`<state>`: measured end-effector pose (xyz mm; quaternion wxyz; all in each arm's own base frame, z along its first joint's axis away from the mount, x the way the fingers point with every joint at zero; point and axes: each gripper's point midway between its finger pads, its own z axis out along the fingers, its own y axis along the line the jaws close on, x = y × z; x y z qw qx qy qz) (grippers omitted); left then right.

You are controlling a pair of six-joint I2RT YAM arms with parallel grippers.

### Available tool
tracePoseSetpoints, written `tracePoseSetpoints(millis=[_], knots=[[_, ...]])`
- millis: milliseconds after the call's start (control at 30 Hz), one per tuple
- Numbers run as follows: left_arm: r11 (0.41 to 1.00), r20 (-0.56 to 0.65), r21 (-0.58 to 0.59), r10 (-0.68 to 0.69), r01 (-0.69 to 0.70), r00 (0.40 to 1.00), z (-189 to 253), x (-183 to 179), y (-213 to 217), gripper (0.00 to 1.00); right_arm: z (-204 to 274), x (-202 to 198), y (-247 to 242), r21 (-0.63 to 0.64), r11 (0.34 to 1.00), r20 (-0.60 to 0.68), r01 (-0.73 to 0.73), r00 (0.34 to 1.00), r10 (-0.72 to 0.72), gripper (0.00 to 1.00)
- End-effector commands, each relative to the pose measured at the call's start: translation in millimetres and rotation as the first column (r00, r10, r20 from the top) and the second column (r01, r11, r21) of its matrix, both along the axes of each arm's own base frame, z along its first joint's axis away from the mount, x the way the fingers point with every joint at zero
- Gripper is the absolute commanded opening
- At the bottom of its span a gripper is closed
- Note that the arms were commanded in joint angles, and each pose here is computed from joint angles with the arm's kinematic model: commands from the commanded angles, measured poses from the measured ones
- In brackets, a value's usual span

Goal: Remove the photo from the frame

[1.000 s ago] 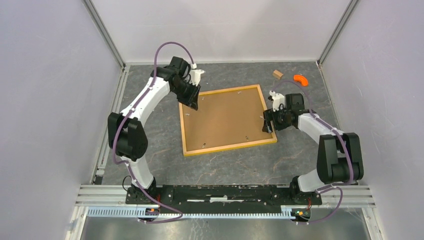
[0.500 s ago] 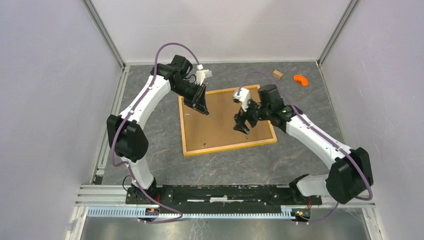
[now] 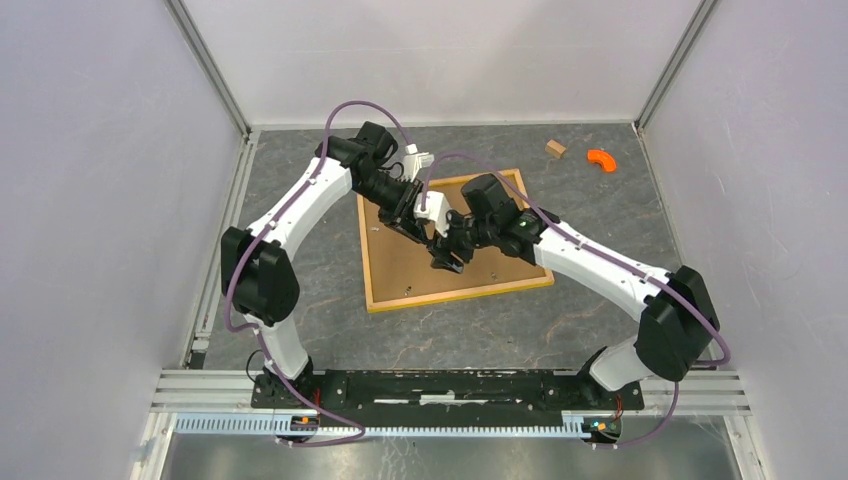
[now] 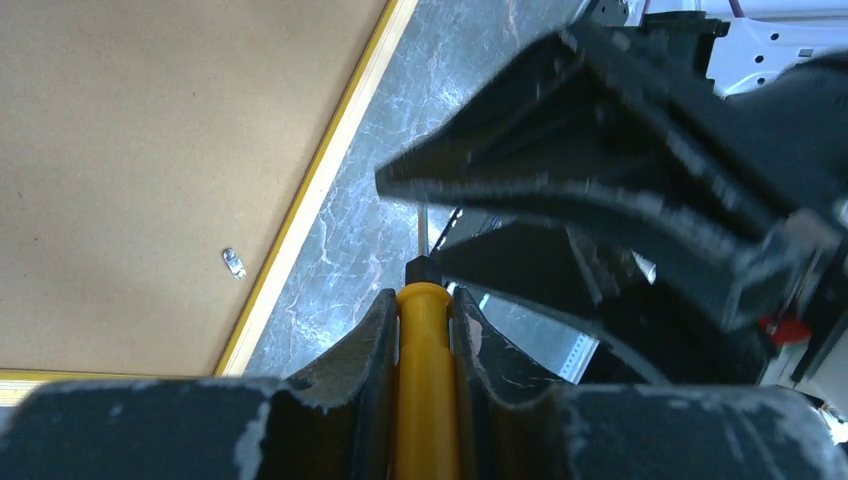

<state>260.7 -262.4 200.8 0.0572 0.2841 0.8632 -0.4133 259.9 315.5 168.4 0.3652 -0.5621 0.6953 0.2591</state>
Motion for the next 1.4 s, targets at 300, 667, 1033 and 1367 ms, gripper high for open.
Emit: tracePoseSetpoints(millis=[300,667,1033,1367], knots=[[0.998,0.008,-0.067,0.010,-0.009,1.000,19.5,-10.5,-3.6,0.16,12.4,12.7,14.9,-0.003,0.999,0.063,0.045,0.997,-0.045,0.01],[0.988,0.303,-0.026,0.154,-0.154,0.940,41.3,28.7,39.3,1.00,19.4,37.9,-41.6,0.021,0.983,0.049,0.182,0.982,-0.183,0.00],[0.857,0.598,0.085,0.364,-0.508,0.714,57.5,108.0,110.4,1.00,-41.5,108.7,-210.5,-0.165,0.766,-0.103,0.621,0.761,-0.640,0.00],[0.826,0.603,0.088,0.400,-0.556,0.690,49.5,127.6,111.9,1.00,-91.9,172.6,-351.2,-0.320,0.478,-0.085,0.818,0.477,-0.875,0.00]])
